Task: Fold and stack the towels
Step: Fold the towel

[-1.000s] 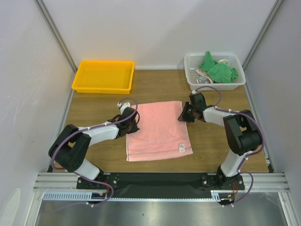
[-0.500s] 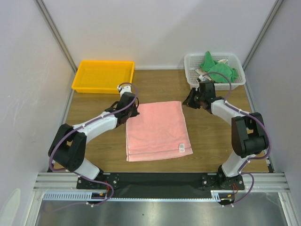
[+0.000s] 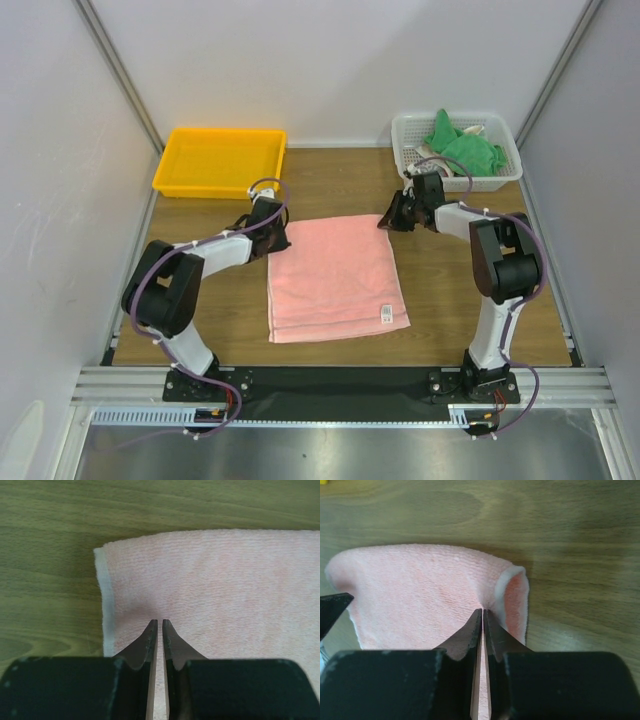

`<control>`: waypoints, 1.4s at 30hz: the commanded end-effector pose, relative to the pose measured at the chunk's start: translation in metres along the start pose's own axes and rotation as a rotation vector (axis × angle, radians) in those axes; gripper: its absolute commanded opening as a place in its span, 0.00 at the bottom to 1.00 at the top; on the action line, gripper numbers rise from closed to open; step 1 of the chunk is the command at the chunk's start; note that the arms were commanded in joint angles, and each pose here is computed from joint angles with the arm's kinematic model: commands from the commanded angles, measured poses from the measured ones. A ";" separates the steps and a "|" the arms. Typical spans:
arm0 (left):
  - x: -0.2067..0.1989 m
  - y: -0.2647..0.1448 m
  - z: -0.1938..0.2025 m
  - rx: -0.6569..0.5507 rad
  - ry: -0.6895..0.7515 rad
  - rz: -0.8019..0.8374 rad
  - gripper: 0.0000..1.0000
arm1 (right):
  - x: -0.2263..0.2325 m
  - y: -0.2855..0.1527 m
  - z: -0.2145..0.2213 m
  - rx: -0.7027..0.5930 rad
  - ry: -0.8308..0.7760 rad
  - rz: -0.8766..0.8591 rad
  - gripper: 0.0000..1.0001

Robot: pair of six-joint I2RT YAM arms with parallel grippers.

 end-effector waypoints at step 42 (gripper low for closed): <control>0.029 -0.065 0.069 0.025 -0.141 0.061 0.54 | -0.031 -0.079 0.056 -0.023 -0.019 0.185 0.62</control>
Point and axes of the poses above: each gripper's point midway between its finger pads, its own y axis out along the fingers, its own x axis along the line the jaws close on, z = x × y, the point moved 6 cm from there along -y, back along the fingers, and after that the axes turned 12 degrees about y, right-handed, at the moved point
